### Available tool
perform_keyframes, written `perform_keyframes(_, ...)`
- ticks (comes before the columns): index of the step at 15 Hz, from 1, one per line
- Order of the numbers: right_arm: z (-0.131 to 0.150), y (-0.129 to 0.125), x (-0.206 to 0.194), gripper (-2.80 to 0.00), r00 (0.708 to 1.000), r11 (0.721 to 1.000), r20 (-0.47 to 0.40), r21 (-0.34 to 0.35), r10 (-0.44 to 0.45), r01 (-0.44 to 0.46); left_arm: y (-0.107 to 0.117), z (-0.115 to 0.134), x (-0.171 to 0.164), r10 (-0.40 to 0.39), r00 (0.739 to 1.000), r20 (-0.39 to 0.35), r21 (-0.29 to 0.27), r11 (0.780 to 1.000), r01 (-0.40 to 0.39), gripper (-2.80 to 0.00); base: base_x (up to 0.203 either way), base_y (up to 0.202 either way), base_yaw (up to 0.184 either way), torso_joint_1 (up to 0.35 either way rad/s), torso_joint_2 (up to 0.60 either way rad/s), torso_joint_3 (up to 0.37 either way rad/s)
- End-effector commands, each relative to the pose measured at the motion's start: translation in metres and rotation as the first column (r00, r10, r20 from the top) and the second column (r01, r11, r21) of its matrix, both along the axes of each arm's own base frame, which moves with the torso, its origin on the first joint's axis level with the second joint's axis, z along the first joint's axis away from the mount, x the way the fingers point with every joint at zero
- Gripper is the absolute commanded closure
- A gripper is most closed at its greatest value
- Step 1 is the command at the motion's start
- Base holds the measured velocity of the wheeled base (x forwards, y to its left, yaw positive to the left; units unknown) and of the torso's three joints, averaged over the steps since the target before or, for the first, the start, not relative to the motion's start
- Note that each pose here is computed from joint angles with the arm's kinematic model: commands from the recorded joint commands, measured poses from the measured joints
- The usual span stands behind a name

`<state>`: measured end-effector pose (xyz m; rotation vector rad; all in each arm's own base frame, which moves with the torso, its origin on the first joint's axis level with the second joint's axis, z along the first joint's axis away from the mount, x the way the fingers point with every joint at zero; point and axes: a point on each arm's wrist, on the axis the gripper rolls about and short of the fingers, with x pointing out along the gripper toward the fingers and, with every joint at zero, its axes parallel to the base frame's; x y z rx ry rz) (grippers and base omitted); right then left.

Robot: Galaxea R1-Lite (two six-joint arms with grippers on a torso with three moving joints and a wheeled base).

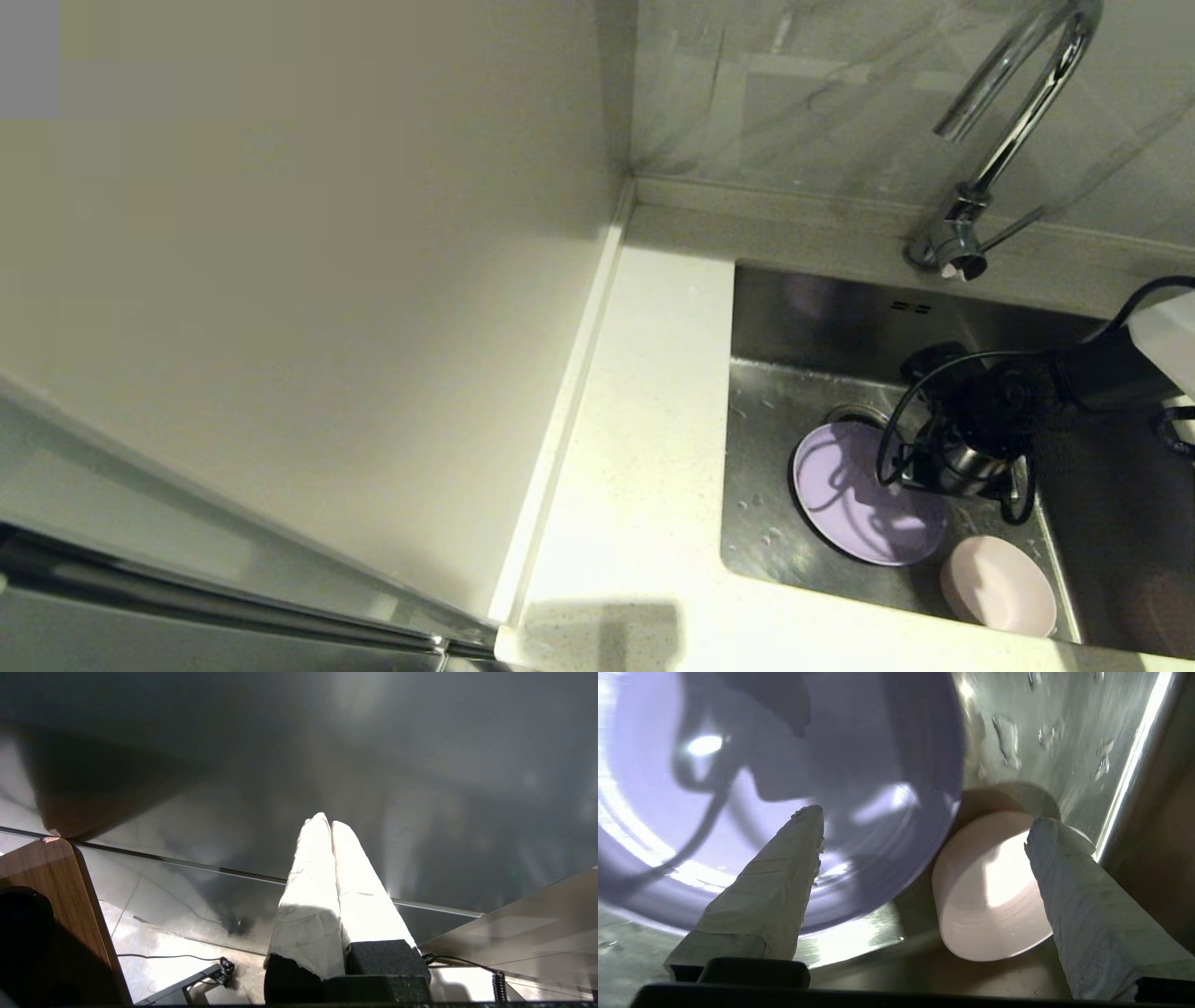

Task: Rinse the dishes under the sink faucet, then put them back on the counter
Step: Put a plate back to the table from the sink

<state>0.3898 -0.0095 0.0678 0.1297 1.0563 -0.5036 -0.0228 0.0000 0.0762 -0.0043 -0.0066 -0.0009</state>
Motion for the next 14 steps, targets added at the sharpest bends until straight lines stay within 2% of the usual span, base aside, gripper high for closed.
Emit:
perform_keyframes(1, -0.003, -0.003, 0.002, -2.8, 1.0, 1.0, -0.004, 0.008, -0.005, 0.005, 0.0, -0.001, 0.0, -0.001, 1.0, -0.002, 0.0, 1.0, 0.001, 0.0, 0.0, 0.0, 0.0, 0.0, 0.0, 0.0)
perform_keyframes(6, 0.011, -0.003, 0.024, -2.8, 0.984, 1.0, 0.178, -0.005, 0.013, -0.013, 0.0, -0.001, 0.0, 0.001, 1.0, -0.004, 0.0, 1.0, -0.001, 0.0, 0.0, 0.0, 0.0, 0.0, 0.0, 0.0)
perform_keyframes(8, 0.01, -0.003, 0.029, -2.8, 0.979, 0.999, 0.199, -0.028, 0.046, -0.042, 0.0, -0.001, 0.0, 0.0, 1.0, -0.003, 0.0, 1.0, 0.0, 0.0, 0.0, 0.0, 0.0, 0.0, 0.0, 0.0)
perform_keyframes(14, 0.006, -0.004, 0.043, -2.8, 0.971, 0.999, 0.233, -0.029, 0.046, -0.04, 0.0, -0.001, 0.0, 0.0, 1.0, -0.003, 0.0, 1.0, 0.0, 0.0, 0.0, 0.0, 0.0, 0.0, 0.0, 0.0)
